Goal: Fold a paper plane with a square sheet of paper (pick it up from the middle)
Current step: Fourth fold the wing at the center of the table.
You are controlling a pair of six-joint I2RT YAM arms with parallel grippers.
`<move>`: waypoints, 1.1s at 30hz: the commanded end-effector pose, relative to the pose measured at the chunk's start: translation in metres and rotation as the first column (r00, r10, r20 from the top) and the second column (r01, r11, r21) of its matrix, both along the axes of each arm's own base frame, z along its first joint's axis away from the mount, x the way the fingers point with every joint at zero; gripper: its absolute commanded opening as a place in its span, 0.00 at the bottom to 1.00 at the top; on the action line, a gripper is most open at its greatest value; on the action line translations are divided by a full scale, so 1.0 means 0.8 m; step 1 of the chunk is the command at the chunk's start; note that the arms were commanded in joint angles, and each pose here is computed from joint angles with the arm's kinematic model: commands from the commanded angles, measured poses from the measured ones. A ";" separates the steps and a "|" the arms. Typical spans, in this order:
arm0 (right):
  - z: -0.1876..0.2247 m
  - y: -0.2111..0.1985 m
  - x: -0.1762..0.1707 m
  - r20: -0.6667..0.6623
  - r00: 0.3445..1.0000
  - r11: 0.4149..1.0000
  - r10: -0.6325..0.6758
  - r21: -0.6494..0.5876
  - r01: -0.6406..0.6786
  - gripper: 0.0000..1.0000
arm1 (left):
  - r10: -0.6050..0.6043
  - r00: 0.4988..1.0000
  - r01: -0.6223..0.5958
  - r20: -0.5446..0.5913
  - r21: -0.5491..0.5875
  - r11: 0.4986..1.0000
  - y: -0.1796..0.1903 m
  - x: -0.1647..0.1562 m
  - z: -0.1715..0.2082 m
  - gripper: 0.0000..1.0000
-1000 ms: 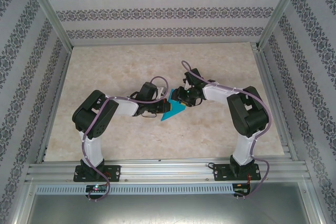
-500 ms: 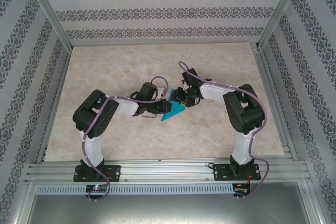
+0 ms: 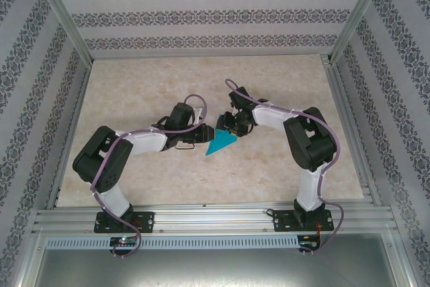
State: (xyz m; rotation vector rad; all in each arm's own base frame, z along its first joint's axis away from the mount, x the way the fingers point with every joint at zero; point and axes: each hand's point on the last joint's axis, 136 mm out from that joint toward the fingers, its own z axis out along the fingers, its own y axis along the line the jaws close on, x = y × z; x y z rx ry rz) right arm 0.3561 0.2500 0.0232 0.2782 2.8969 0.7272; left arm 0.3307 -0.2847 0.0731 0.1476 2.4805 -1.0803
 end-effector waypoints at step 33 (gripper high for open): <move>-0.068 -0.040 -0.036 -0.162 0.984 0.983 -0.069 -0.182 0.039 0.57 | 0.001 0.995 0.006 -0.096 0.072 0.997 -0.016 0.004 -0.050 0.13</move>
